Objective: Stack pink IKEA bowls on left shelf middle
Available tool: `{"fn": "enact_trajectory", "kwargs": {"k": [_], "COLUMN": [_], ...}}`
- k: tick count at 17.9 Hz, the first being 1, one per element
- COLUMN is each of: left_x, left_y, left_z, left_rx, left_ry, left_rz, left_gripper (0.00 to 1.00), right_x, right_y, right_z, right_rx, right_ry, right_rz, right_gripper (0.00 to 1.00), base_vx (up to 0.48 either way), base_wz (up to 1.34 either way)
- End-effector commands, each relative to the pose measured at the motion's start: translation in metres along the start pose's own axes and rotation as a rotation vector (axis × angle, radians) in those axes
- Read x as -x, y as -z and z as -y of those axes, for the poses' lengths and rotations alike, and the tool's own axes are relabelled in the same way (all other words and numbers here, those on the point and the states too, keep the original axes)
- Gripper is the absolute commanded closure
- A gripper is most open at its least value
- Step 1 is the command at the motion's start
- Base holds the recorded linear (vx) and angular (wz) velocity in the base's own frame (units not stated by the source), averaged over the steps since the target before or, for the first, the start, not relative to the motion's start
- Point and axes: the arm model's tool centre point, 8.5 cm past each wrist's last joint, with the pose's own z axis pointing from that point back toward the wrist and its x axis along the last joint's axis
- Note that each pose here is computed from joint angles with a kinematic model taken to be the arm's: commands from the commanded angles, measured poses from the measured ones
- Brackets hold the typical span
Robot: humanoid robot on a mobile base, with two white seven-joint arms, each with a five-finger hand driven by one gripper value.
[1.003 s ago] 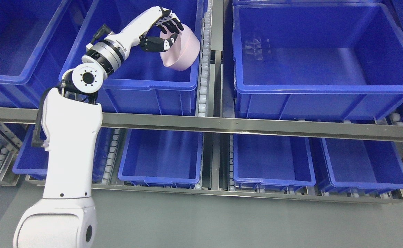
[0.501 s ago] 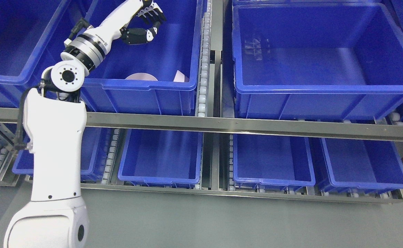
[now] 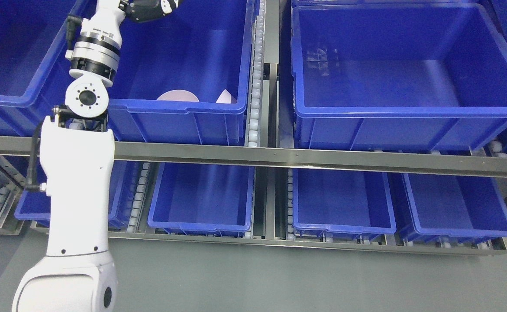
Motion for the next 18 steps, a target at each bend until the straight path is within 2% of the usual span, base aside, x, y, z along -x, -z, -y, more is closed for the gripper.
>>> {"fn": "enact_trajectory", "kwargs": {"k": [1,6,11,18], "left_x": [0.033,0.041,0.034,0.025], "left_y": [-0.038,-0.069,-0.076,-0.073], "left_z": [0.023,0.033,0.048,0.049], "left_rx": [-0.086,-0.042,0.044,0.050], "left_ry": [-0.232,-0.255,-0.253,-0.254], "left_rz": [-0.125,-0.192,-0.213,-0.190], "left_gripper": [0.07,0.07,0.07,0.05], "right_x": [0.000,0.000,0.000,0.000], "right_y": [0.000,0.000,0.000,0.000], "right_z": [0.011,0.011,0.011,0.011], "right_rx": [0.017,0.017,0.017,0.017], "right_ry": [-0.003,-0.001,-0.003,-0.003], "right_rz": [-0.001,-0.001,-0.001,-0.001], "right_gripper": [0.00,0.00,0.00,0.00], "base_vx": [0.000,0.000,0.011,0.051], "base_wz": [0.00,0.00,-0.05,-0.08]}}
